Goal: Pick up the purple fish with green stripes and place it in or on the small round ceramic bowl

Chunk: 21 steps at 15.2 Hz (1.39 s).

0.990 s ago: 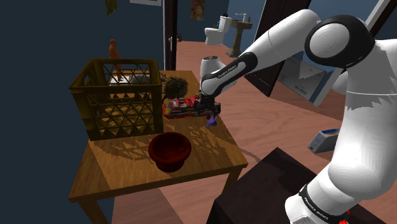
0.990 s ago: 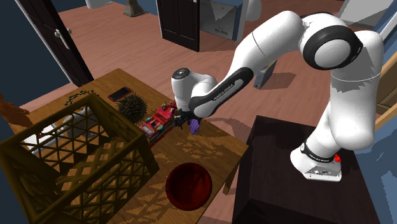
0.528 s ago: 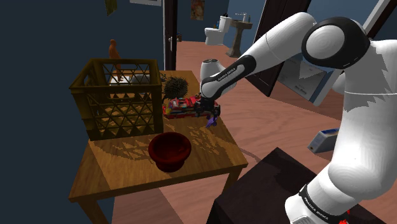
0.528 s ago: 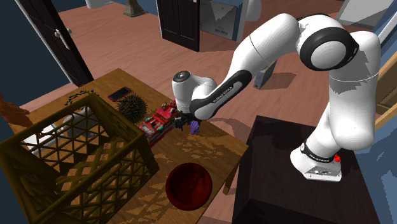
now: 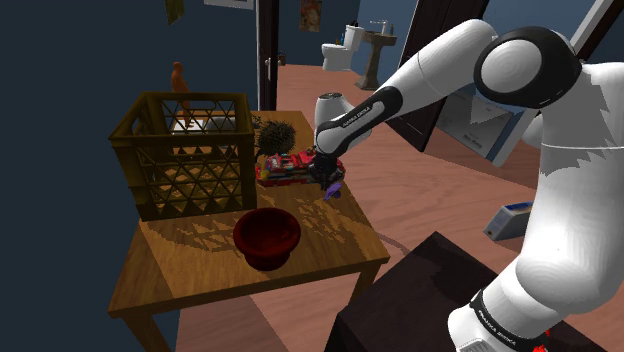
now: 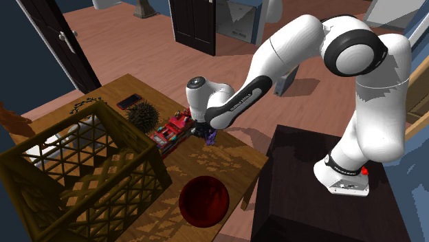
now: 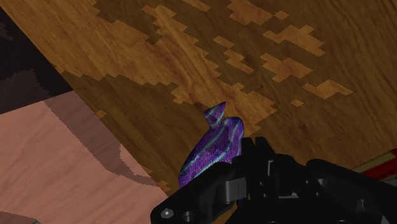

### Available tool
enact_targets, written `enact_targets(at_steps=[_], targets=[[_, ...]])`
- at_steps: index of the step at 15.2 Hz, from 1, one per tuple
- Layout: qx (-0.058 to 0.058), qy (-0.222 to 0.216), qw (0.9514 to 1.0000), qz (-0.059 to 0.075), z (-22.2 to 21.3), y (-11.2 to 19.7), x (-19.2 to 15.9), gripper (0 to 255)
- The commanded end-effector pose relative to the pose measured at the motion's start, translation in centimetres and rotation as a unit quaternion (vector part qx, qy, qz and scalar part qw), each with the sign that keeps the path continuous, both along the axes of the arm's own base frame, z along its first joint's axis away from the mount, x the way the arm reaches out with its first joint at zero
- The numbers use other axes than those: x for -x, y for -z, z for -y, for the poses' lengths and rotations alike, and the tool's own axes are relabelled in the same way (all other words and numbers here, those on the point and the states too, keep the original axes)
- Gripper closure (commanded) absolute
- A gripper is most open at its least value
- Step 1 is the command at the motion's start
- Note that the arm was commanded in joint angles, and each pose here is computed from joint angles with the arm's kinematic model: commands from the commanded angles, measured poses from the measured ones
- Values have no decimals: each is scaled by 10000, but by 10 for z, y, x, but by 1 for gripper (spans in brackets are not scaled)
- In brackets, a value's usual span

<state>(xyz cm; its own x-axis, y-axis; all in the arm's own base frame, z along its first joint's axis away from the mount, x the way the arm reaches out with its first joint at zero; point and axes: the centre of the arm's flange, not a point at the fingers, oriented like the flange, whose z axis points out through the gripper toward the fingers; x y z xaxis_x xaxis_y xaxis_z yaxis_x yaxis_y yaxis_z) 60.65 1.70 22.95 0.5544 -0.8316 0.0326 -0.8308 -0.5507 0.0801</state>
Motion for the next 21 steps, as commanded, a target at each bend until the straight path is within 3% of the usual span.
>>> enact_targets(at_steps=[1,5,6,8,10,11,21], targets=[[0,0,10000,0,0,0,0,255],[0,0,10000,0,0,0,0,255],[0,0,10000,0,0,0,0,0],[-23,517,9964,-674,28,0,-29,0],[-46,1030,9856,-1343,59,5,-55,0],[-54,1226,9795,-1599,71,7,-64,0],[-54,1226,9795,-1599,71,44,-49,0]])
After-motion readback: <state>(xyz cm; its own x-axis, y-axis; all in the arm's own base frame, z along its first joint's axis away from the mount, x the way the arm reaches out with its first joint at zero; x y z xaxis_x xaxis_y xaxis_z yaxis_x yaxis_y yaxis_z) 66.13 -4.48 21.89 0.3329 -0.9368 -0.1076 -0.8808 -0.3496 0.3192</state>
